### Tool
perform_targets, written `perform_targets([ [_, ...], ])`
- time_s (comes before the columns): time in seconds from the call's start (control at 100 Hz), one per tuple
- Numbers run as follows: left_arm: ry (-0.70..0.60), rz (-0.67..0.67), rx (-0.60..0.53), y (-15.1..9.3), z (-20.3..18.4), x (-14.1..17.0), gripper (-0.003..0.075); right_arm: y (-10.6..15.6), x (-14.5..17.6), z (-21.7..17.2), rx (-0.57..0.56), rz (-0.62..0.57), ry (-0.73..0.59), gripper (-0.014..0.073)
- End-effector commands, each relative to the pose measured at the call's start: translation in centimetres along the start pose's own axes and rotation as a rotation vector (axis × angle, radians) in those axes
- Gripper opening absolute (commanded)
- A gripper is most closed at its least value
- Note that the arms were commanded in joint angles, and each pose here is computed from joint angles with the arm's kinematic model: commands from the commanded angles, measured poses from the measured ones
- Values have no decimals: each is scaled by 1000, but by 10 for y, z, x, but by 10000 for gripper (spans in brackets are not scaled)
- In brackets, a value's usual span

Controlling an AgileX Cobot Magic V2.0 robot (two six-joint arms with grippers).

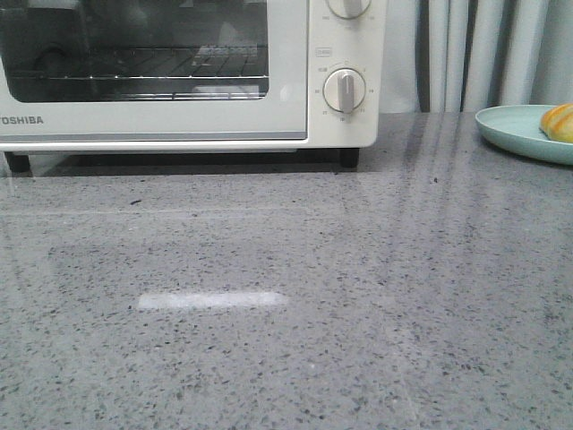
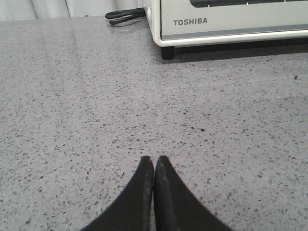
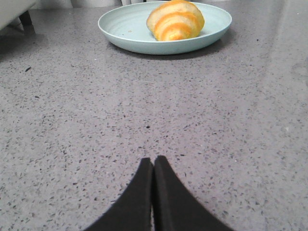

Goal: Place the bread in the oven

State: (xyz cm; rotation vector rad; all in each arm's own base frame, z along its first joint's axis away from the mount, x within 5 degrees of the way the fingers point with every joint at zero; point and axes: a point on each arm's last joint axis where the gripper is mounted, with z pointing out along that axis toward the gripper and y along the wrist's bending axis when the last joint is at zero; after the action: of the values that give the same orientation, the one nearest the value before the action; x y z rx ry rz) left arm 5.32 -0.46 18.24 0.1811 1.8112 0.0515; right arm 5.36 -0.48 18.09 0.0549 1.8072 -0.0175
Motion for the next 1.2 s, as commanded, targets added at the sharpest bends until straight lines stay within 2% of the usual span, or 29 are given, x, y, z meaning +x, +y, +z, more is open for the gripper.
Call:
perform_targets([
  [0.0,-65,-17,-15,0,0,1,-21,0,-1,0,-4,-14,-51,-69],
  [0.9,-65,-17,-15,0,0,1,-21,0,-1,0,-4,-19,-53,-69],
  [1.0,-65,-17,-15,0,0,1,-21,1,-6,-1,-6,-58,-112,-69],
  [1.09,-65,-17,-15,0,0,1,-21,4,-16,-2,-34,-59,-219,-69],
  [1.14,-65,-17,-15,0,0,1,-21,5,-22,-4,-56,-38,-287,-69],
  [1.19,-69,-6,-20,1,0,0,-21,7,-29,-7,-88,32,-372,-69],
])
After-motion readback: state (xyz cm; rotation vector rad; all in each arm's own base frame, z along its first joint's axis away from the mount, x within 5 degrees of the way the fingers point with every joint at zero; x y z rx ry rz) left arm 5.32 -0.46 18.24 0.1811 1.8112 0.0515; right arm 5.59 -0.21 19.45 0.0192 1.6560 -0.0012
